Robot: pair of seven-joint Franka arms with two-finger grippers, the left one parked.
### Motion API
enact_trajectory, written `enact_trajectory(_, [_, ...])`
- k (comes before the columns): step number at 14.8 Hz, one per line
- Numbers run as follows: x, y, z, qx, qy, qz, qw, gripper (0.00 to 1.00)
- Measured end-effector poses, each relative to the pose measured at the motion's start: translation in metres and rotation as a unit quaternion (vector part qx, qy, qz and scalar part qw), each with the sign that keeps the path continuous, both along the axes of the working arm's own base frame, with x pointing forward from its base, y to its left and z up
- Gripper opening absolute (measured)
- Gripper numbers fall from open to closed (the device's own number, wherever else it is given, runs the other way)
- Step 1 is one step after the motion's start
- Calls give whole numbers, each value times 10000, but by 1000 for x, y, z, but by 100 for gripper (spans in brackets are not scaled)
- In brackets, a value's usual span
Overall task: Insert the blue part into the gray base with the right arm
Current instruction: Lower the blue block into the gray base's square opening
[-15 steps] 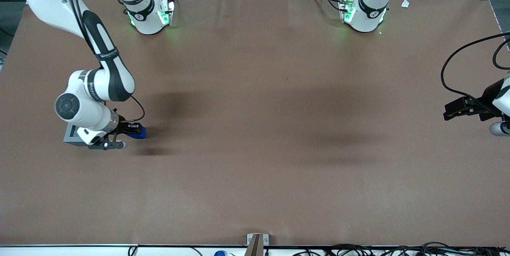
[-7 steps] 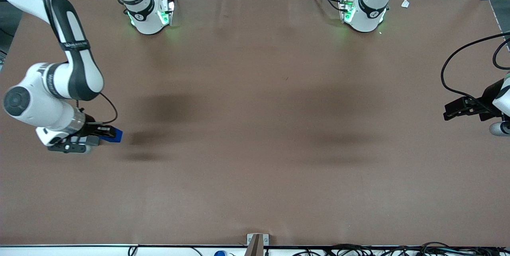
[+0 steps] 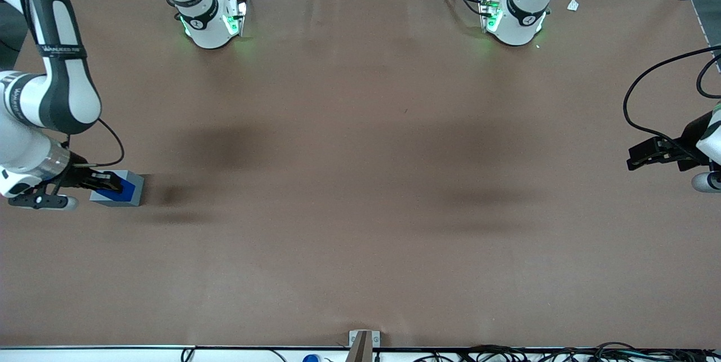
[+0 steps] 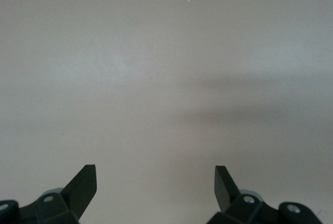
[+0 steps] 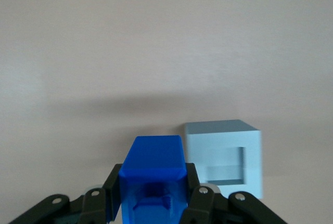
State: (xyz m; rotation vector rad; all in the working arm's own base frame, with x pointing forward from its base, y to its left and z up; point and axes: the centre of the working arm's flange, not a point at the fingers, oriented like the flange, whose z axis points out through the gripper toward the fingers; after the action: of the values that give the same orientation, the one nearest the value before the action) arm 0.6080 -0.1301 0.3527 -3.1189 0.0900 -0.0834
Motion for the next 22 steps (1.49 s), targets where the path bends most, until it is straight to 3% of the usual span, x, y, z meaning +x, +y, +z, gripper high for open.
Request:
enact_trajectory(7, [-17, -56, -11, -21, 23, -9, 10000, 51])
enact_trajectory(14, [-18, -58, -35, 14, 166, 197, 9997, 51])
enact_trajectory(22, [-21, -73, -40, -7, 122, 148, 9998, 51])
